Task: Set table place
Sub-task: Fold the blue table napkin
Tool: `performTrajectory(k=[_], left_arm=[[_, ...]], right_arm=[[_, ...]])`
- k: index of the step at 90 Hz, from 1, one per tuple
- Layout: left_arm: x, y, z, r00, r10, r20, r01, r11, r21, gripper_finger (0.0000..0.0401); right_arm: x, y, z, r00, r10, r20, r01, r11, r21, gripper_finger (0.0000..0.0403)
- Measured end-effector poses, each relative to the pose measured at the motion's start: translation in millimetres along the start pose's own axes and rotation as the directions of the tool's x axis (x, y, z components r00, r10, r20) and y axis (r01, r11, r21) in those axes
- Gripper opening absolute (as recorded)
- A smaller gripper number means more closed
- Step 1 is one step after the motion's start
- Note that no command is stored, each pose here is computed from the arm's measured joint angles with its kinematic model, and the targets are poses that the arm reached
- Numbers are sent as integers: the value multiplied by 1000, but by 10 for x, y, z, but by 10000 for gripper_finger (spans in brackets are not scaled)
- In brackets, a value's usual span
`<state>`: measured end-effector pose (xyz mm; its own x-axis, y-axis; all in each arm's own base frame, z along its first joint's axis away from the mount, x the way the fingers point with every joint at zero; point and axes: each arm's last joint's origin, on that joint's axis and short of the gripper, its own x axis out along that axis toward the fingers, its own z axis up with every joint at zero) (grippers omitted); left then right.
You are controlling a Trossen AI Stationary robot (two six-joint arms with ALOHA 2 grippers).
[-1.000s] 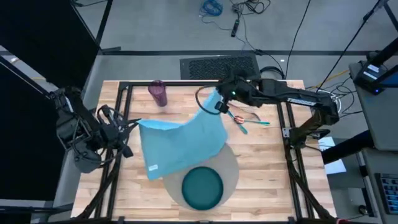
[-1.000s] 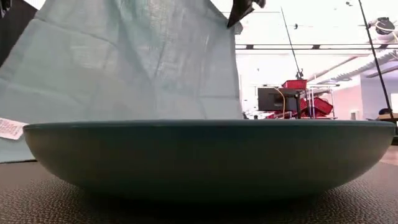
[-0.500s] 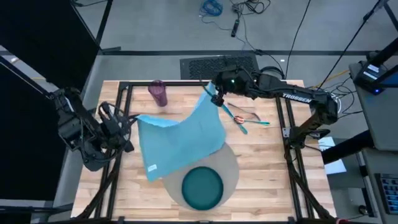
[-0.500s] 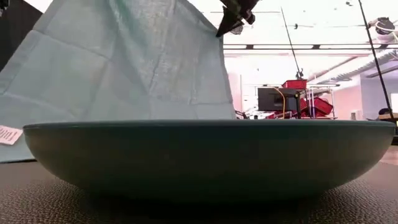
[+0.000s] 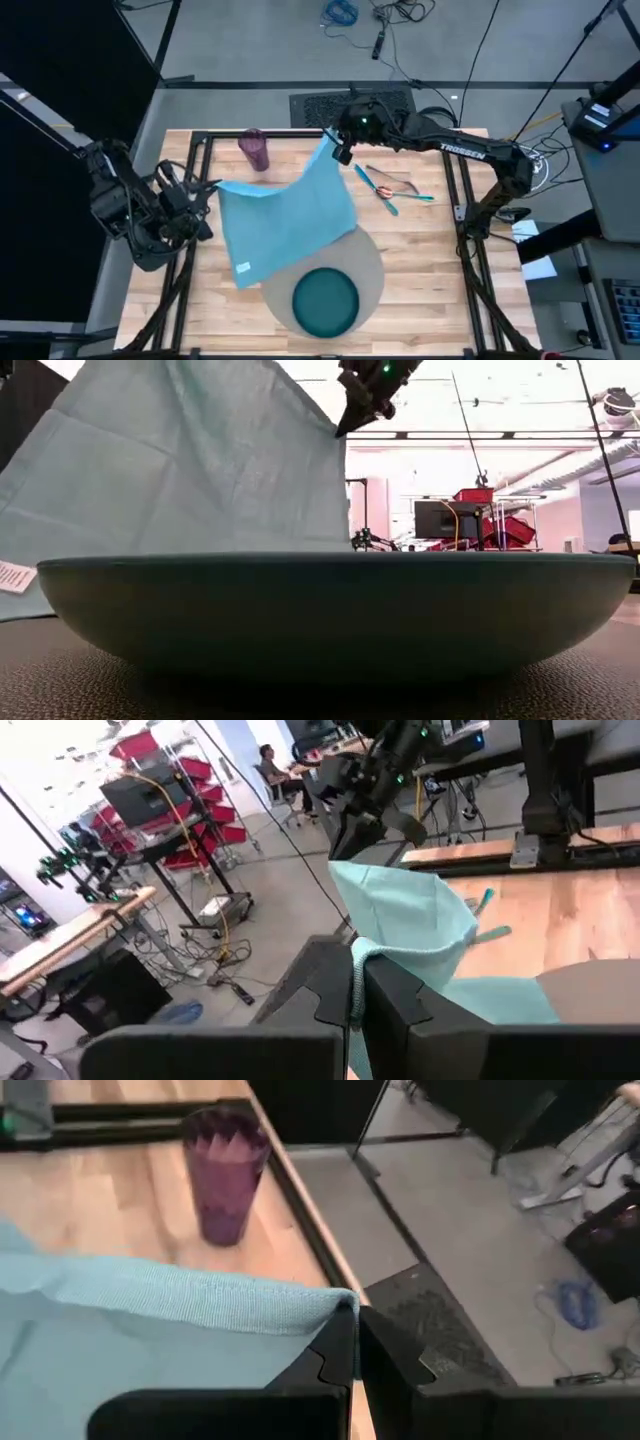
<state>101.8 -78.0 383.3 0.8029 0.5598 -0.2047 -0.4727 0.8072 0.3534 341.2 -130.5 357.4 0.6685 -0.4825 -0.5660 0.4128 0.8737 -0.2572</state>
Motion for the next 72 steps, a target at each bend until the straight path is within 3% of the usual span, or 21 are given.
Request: performTrajectory(k=[9, 23, 35, 72], left_arm=[[27, -48, -112, 1000, 1, -22, -1, 999, 33, 0], [53, 2, -242, 998, 22, -62, -23, 999, -22, 0], [62, 2, -318, 996, 10, -87, -13, 1000, -28, 0], [67, -19, -346, 993, -7, -119, 1, 999, -55, 0]], right_arm=[[22, 63, -9, 1000, 14, -12, -14, 1000, -13, 0], [11, 89, 20, 1000, 22, 15, -22, 1000, -8, 0], [11, 109, 22, 996, 89, 24, -90, 996, 22, 0], [136, 422, -85, 971, 225, -83, -225, 974, 9, 0]])
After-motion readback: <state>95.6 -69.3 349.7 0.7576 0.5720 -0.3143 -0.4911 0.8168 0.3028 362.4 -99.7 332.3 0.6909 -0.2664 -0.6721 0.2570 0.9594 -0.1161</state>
